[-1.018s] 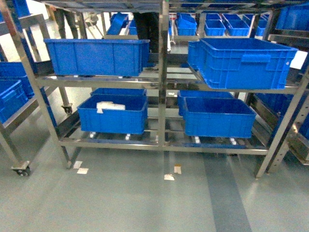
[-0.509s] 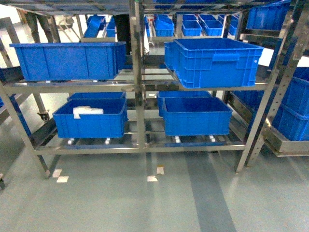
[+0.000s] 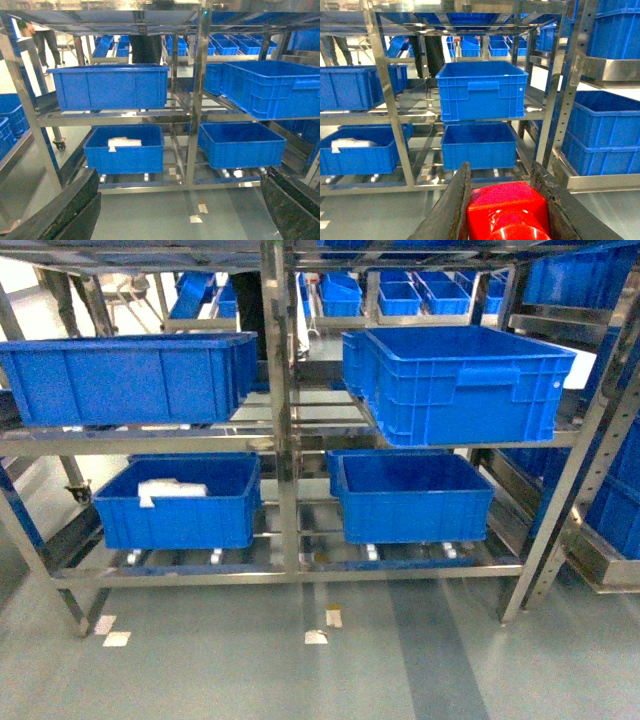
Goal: Pick red block from blue box to shelf
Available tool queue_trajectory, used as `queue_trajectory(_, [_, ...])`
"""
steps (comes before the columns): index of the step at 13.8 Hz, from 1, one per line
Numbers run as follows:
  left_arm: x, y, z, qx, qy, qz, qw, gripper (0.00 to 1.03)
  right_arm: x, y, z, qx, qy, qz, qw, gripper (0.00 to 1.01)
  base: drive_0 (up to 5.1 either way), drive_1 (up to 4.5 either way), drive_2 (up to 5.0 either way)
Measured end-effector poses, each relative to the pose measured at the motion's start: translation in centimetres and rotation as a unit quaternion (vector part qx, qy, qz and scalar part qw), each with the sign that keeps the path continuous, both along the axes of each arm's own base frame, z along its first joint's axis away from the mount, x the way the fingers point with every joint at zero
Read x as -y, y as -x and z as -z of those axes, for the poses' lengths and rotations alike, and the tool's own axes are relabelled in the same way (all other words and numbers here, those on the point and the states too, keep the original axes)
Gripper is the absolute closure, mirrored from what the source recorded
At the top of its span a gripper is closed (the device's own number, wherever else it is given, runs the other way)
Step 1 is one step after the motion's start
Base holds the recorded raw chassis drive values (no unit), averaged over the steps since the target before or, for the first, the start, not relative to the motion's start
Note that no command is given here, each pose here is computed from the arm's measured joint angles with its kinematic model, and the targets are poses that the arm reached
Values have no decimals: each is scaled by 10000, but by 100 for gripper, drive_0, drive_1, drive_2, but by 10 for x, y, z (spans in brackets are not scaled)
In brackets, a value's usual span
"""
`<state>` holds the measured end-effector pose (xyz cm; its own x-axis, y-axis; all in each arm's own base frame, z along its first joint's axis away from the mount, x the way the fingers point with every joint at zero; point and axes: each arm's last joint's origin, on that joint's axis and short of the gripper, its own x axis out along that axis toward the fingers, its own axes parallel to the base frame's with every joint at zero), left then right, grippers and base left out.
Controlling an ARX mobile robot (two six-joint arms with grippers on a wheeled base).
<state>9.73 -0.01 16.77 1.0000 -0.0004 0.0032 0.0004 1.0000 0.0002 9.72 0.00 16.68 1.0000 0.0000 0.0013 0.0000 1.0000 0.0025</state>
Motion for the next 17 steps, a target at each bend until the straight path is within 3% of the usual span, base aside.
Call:
queue_trajectory(7, [0,0,0,-25,-2,6,10000,5,0,0,0,-4,0,-2,10000,72,177,271,-475])
queue_trajectory(17, [0,0,0,-11,0,-4,10000,5,0,0,0,-2,0,-2,10000,72,19,440,-403])
